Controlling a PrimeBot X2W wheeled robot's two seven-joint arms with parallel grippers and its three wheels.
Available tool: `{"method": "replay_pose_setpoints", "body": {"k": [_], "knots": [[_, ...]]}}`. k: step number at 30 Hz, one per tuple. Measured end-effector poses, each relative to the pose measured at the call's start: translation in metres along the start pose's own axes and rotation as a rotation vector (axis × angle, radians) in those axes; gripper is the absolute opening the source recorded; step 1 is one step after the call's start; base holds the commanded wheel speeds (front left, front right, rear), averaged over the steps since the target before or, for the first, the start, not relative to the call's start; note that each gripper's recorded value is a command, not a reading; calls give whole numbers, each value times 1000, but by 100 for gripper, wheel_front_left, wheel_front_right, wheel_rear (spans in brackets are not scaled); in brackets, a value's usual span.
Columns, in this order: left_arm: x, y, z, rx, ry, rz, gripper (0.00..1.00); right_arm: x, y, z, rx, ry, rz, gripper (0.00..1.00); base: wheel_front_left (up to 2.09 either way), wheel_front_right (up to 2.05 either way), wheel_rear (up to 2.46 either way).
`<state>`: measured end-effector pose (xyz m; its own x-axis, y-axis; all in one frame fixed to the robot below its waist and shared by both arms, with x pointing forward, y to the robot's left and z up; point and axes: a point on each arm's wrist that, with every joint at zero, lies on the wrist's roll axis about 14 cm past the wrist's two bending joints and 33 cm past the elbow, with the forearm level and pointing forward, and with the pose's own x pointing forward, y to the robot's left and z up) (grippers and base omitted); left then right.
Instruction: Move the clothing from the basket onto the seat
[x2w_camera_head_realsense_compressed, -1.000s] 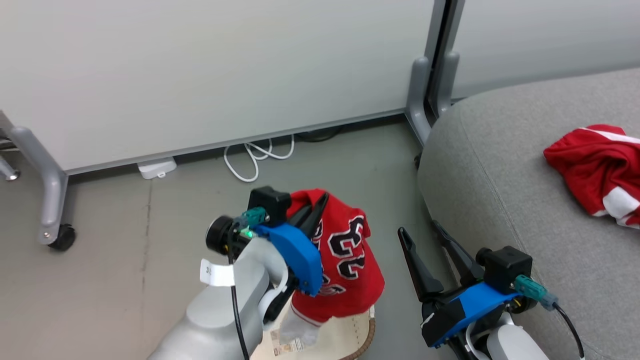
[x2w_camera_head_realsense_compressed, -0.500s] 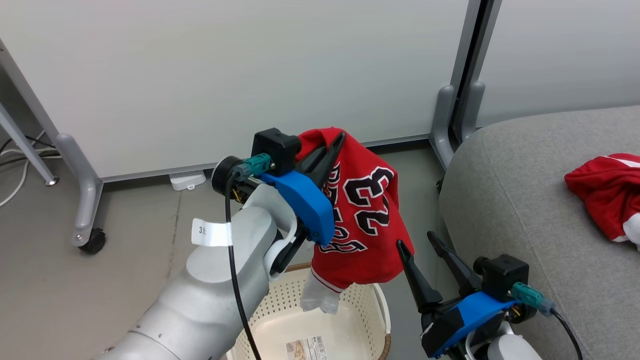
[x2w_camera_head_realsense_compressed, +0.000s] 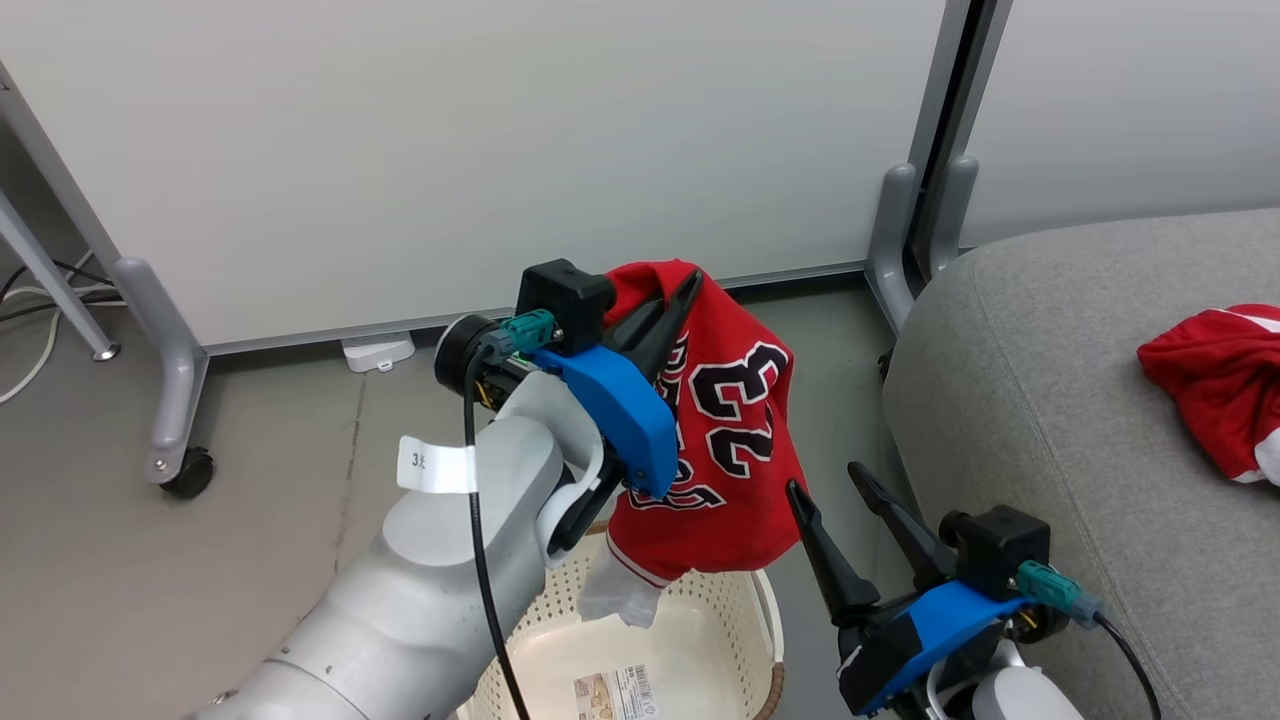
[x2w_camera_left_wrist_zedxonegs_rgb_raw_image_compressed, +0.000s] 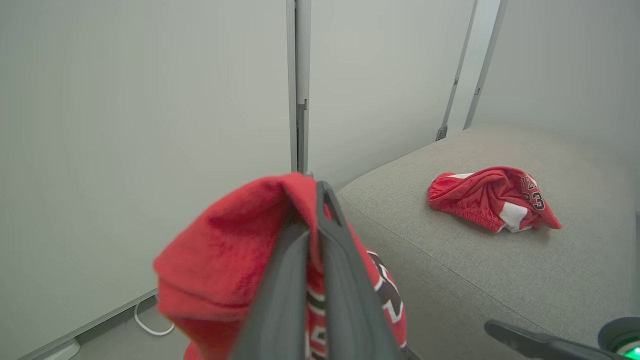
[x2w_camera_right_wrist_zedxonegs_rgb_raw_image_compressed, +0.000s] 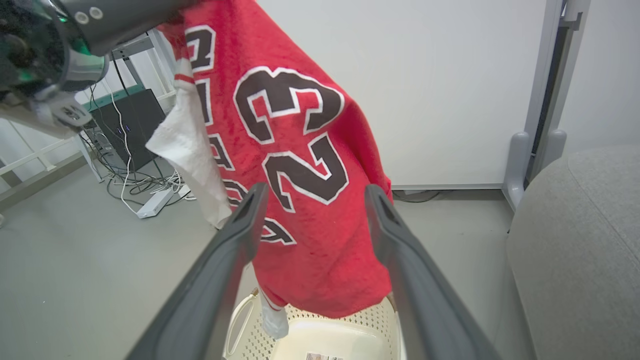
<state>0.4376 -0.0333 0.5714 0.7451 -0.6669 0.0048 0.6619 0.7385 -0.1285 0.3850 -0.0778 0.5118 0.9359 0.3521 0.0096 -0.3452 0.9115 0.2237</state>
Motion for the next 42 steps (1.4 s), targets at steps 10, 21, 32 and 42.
{"method": "replay_pose_setpoints", "body": {"k": [10,21,32,42], "knots": [[5,-1,-18,-24,35,-14,0,21,4,-2,-63,46,37,100,0,0,0],[9,-6,-20,-29,38,-38,0,50,-5,-18,-100,161,43,100,0,0,0],[8,-18,-21,-30,47,-73,0,62,2,-32,-144,238,94,100,0,0,0],[7,-25,-22,-30,54,-87,0,68,6,-30,-150,230,118,100,0,0,0]]}}
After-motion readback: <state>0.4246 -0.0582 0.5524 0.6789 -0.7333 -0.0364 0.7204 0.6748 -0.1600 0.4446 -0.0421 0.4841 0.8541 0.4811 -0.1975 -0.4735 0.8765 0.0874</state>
